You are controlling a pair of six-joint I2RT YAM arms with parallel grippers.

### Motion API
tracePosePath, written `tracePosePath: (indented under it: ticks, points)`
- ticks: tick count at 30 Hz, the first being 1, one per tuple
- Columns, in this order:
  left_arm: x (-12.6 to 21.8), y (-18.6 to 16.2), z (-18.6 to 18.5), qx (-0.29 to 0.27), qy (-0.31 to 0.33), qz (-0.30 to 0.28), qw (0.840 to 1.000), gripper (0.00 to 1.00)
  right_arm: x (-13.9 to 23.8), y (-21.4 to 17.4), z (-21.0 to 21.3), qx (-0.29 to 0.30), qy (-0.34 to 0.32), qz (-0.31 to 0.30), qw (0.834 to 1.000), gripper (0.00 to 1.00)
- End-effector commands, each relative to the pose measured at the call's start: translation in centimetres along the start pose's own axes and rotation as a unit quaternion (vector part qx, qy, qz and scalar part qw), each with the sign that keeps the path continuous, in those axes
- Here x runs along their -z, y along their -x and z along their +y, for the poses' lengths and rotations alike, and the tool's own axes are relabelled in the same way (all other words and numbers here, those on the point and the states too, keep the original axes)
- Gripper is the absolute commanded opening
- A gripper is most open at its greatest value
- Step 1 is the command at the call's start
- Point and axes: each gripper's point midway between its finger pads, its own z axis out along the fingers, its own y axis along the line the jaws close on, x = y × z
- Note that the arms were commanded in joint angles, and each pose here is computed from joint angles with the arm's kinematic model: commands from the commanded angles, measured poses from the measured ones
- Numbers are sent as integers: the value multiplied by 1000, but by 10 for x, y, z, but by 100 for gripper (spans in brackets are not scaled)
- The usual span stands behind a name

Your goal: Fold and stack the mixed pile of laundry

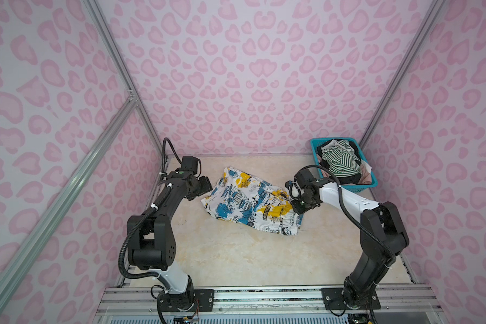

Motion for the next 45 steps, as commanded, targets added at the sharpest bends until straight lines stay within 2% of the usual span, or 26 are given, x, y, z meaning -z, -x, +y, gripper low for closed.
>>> tracePosePath:
  ticks: [1, 4, 7, 10, 16, 18, 21, 25, 29, 32, 36, 39, 40, 43, 44, 45]
  points:
    - [9, 7, 4, -4, 3, -20, 1000, 71, 22, 7, 33, -37, 122, -17, 992, 2]
    - [12, 10, 11, 10, 1, -24, 1000, 70, 51, 23, 39, -82, 190, -67, 976, 0]
    - [16, 14, 17, 22, -4, -30, 999, 70, 61, 29, 19, -154, 229, -92, 957, 0]
    - [16, 16, 19, 26, -12, -30, 999, 70, 44, 18, -6, -226, 244, -74, 940, 0]
    - [8, 12, 6, 25, -51, -20, 998, 69, -24, -14, -45, -283, 173, -8, 943, 0]
    - [4, 10, 2, 28, -67, -17, 997, 69, -36, -21, -54, -285, 140, 1, 948, 1]
    - [-2, 7, 4, 35, -67, -13, 997, 69, -37, -25, -69, -280, 79, -4, 957, 13]
    - [-15, -4, 20, 63, -29, 8, 998, 69, -17, -24, -81, -260, 0, -16, 966, 33]
    - [-24, -18, 20, 72, -42, 21, 996, 70, 16, -25, -84, -228, -92, -23, 969, 41]
    - [-30, -24, 21, 73, -45, 28, 996, 74, 34, -22, -67, -203, -100, -38, 973, 44]
    - [-49, -26, 18, 77, -55, 43, 995, 73, 35, -23, -38, -195, -67, -43, 978, 44]
    - [-64, -25, 12, 92, -74, 52, 992, 61, 27, -19, -18, -186, -44, -52, 980, 44]
    - [-68, -23, 11, 98, -77, 50, 991, 52, 21, -16, -9, -187, -20, -57, 981, 44]
    - [-74, -16, 11, 115, -83, 37, 989, 17, -4, -14, 8, -206, 38, -48, 977, 43]
    - [-73, -12, 10, 120, -87, 30, 988, 8, -14, -17, 9, -213, 43, -37, 975, 42]
    - [-71, -8, 9, 123, -92, 22, 988, 3, -23, -22, 9, -219, 43, -24, 974, 42]
